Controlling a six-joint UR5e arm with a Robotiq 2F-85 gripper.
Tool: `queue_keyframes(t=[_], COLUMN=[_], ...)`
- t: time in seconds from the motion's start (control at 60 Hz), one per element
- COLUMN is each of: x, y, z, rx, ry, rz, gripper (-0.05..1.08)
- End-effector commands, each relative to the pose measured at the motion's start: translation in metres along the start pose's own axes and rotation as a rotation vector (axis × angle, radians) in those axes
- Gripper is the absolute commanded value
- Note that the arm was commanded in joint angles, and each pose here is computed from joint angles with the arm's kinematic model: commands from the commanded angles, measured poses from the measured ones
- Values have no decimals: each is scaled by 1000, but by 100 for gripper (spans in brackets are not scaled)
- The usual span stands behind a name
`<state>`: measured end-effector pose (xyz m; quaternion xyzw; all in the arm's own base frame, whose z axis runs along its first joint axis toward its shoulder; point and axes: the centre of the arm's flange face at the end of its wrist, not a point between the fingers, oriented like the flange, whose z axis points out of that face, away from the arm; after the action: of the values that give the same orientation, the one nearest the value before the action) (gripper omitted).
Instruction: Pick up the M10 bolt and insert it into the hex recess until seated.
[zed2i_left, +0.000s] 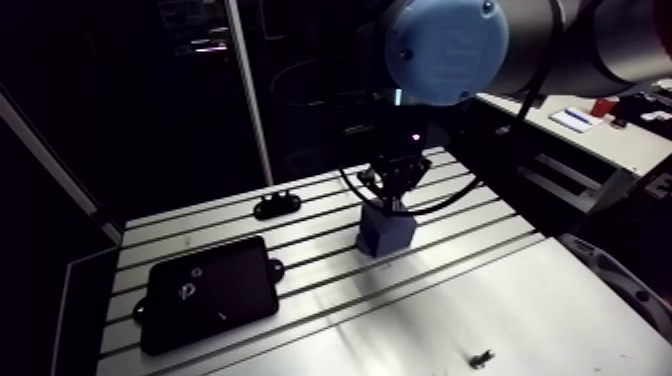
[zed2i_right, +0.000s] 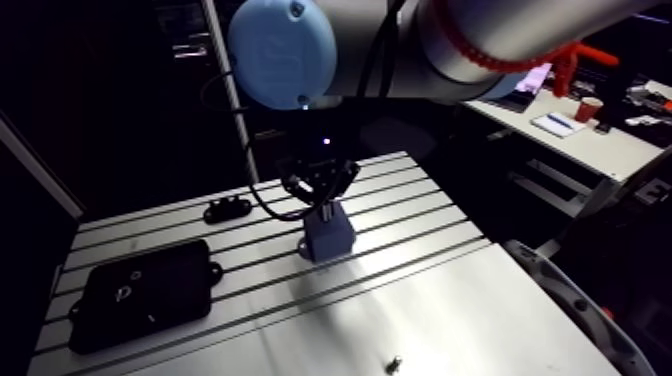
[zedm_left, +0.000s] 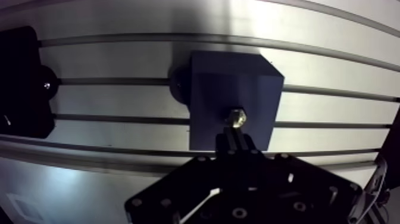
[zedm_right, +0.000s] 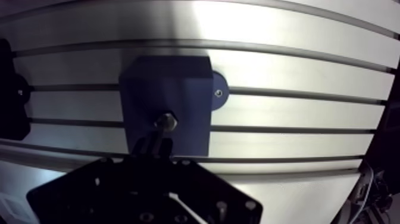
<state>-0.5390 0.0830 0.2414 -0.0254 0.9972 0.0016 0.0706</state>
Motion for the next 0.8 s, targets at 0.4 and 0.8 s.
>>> queue_keyframes(t=[0.4, 0.8], x=[3, 5], y=[9, 10], z=[10, 9], rx=[7, 5], ry=[-12, -10], rz=[12, 10], gripper=[102, 102])
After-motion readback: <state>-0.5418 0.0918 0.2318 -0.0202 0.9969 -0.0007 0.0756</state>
